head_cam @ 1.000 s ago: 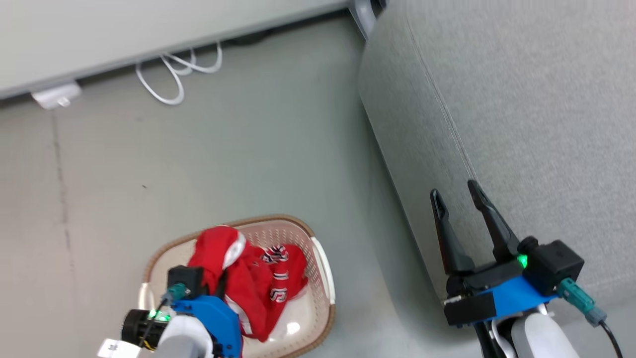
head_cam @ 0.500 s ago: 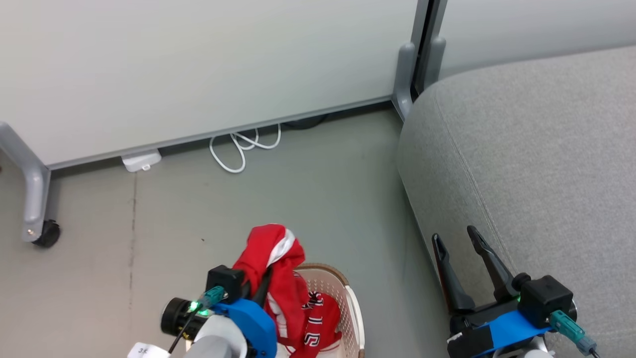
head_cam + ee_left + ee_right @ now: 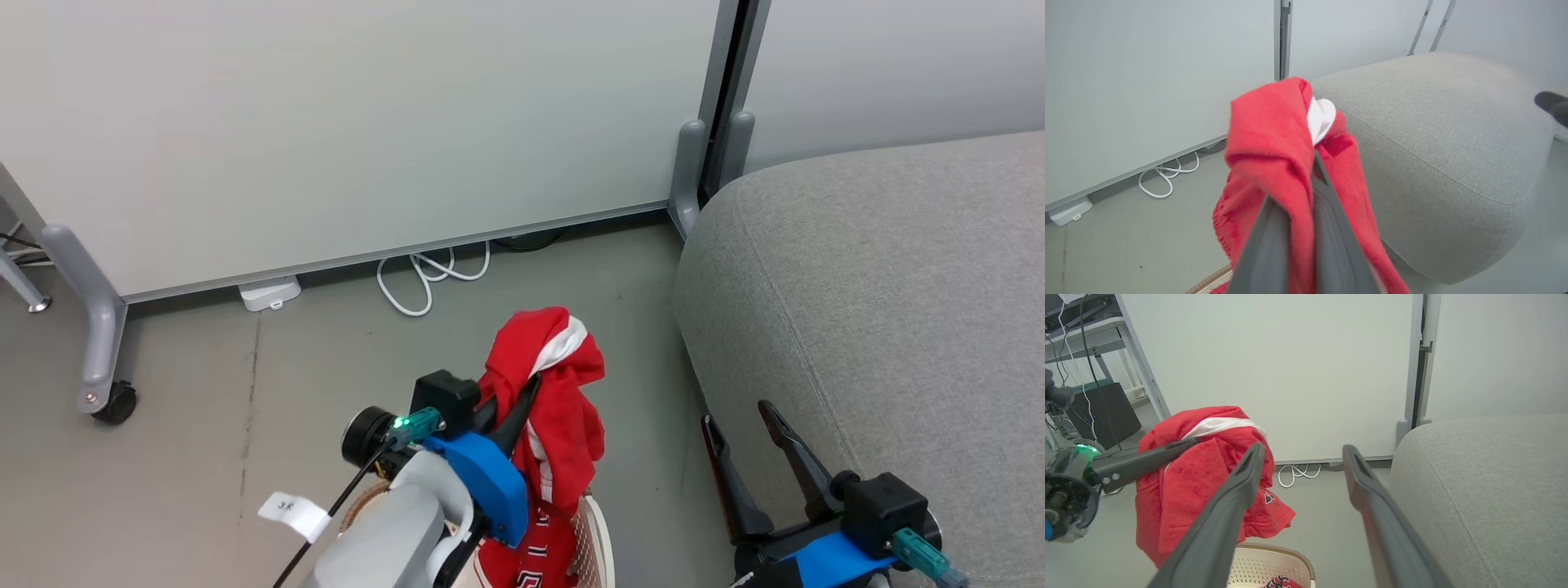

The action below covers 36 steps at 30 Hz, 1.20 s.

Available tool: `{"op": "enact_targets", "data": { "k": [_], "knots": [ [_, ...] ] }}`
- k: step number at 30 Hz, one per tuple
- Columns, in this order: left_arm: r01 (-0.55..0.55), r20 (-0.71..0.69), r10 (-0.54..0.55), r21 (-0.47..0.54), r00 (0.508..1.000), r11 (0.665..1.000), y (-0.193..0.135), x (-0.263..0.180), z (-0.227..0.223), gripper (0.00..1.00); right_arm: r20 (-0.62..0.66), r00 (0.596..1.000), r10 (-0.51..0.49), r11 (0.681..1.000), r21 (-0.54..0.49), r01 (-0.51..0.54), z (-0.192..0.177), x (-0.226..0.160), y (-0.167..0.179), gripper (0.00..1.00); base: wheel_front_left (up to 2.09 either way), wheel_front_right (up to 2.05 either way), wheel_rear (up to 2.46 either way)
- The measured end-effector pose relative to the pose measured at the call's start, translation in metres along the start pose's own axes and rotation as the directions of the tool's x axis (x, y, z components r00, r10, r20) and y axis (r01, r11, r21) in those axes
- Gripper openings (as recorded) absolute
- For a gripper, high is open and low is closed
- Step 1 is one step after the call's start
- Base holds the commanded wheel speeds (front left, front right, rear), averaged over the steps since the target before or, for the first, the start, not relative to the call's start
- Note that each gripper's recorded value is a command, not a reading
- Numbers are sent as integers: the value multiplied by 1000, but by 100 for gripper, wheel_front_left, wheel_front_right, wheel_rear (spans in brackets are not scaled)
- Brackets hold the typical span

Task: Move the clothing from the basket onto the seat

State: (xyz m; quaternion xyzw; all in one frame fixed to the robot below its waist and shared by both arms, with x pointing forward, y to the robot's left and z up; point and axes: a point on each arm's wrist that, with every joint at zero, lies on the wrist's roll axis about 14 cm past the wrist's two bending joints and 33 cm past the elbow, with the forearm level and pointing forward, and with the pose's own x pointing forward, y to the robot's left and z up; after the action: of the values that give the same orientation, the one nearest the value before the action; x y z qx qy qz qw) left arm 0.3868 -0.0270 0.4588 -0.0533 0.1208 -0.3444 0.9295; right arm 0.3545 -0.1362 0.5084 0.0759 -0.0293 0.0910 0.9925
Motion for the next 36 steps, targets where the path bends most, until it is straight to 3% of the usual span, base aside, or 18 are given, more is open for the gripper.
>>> {"op": "enact_targets", "data": {
  "k": [20,36],
  "knots": [
    [166,154,-181,107,971,980,-56,25,91,0,-1,1000,15,1000,-3,-15,4,-3,6,100,0,0,0],
    [187,140,-206,134,968,973,-66,29,90,0,-22,999,26,1000,-2,-26,-1,-4,10,100,0,0,0]
  ]
}}
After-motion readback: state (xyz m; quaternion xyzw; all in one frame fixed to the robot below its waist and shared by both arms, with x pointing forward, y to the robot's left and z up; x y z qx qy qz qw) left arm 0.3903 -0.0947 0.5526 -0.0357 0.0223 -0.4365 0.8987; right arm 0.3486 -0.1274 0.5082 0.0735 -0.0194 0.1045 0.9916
